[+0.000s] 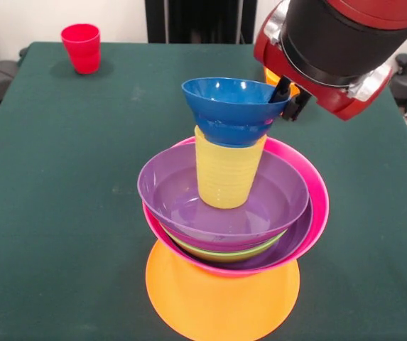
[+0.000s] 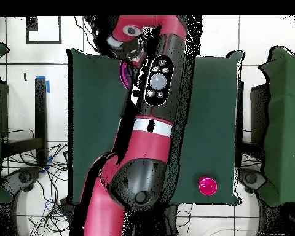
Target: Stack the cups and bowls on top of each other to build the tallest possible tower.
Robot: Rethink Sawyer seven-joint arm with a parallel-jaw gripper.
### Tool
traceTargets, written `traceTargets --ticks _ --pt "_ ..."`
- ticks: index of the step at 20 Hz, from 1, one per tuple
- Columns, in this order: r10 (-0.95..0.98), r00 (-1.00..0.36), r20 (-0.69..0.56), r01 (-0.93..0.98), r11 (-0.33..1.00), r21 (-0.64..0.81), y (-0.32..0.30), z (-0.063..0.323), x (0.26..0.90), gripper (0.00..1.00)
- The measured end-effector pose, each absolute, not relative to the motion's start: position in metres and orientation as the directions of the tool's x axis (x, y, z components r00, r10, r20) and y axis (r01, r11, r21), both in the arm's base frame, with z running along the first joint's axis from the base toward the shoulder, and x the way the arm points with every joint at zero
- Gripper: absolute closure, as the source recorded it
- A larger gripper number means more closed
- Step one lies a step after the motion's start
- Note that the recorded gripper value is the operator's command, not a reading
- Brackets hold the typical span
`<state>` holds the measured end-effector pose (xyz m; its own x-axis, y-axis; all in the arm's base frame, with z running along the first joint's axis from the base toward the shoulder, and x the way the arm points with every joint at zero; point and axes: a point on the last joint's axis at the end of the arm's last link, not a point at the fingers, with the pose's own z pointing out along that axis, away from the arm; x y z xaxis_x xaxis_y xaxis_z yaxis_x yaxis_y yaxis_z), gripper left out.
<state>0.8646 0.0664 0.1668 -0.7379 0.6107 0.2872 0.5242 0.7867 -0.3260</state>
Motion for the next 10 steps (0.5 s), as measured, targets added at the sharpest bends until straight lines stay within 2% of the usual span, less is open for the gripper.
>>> traceTargets --ticks 10 --pt "0.614 -0.741 0.271 0.524 0.782 -0.339 0.0732 0.164 0.8686 1.0"
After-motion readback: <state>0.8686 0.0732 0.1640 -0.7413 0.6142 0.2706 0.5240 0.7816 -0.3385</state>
